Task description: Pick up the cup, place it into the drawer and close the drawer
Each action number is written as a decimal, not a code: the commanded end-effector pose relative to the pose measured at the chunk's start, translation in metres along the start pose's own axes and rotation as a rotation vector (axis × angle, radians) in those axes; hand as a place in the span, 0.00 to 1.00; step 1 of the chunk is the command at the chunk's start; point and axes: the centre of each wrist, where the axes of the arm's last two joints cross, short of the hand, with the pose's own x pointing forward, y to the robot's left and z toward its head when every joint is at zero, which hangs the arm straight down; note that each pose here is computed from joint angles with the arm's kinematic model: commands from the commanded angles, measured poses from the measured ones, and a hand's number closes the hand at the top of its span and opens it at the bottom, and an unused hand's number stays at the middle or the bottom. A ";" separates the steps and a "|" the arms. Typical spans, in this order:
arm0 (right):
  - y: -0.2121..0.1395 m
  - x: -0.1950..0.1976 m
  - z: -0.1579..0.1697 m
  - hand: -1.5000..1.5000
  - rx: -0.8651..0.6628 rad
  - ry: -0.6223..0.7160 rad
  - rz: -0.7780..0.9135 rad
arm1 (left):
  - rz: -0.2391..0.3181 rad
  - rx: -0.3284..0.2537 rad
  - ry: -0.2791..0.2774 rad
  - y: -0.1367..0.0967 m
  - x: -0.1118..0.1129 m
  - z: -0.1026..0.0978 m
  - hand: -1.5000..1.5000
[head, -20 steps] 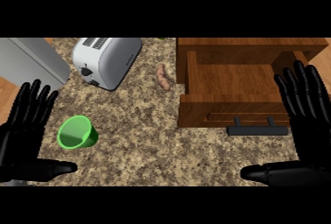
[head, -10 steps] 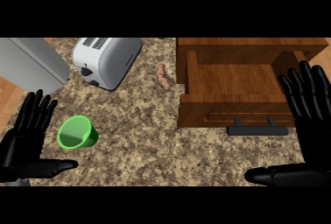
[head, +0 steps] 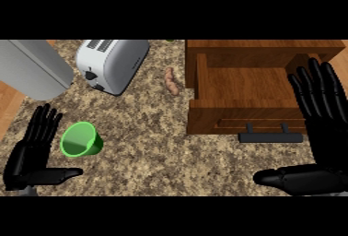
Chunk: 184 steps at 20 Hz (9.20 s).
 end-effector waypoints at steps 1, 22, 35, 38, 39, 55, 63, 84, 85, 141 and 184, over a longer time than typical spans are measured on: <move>-0.008 -0.003 0.009 0.00 -0.004 -0.020 -0.013 | -0.013 0.002 0.028 0.004 -0.021 0.003 0.00; 0.003 0.006 0.003 0.00 0.028 0.017 -0.005 | -0.003 0.061 0.061 0.032 -0.082 -0.006 0.00; 0.000 -0.005 0.003 0.00 0.015 0.007 -0.021 | 0.028 0.019 0.034 0.030 -0.110 0.009 0.00; 0.000 0.004 0.000 0.00 0.032 -0.005 -0.032 | 0.065 0.027 0.022 0.015 -0.115 0.000 0.00; 0.000 0.021 0.005 0.00 0.024 -0.003 -0.016 | 0.058 0.018 0.044 0.032 -0.101 -0.018 0.00; 0.001 0.010 -0.008 0.00 0.026 0.000 -0.018 | 0.272 -0.038 0.028 0.008 -0.112 -0.025 0.00; -0.012 0.001 0.000 0.00 0.015 0.001 -0.008 | 0.306 -0.078 -0.079 -0.013 -0.118 -0.023 1.00; -0.013 0.013 0.009 0.00 0.005 0.032 0.002 | 0.197 -0.067 -0.317 -0.064 -0.082 -0.062 1.00; -0.008 0.013 0.002 0.00 -0.009 0.005 -0.004 | 0.209 -0.089 -0.312 -0.070 -0.073 -0.063 1.00; -0.013 -0.006 0.011 0.00 0.025 0.010 -0.001 | -0.031 -0.230 -0.155 -0.324 0.111 -0.236 1.00; -0.045 0.021 0.019 1.00 0.264 0.030 0.116 | 0.168 -0.181 -0.199 -0.301 0.110 -0.217 0.00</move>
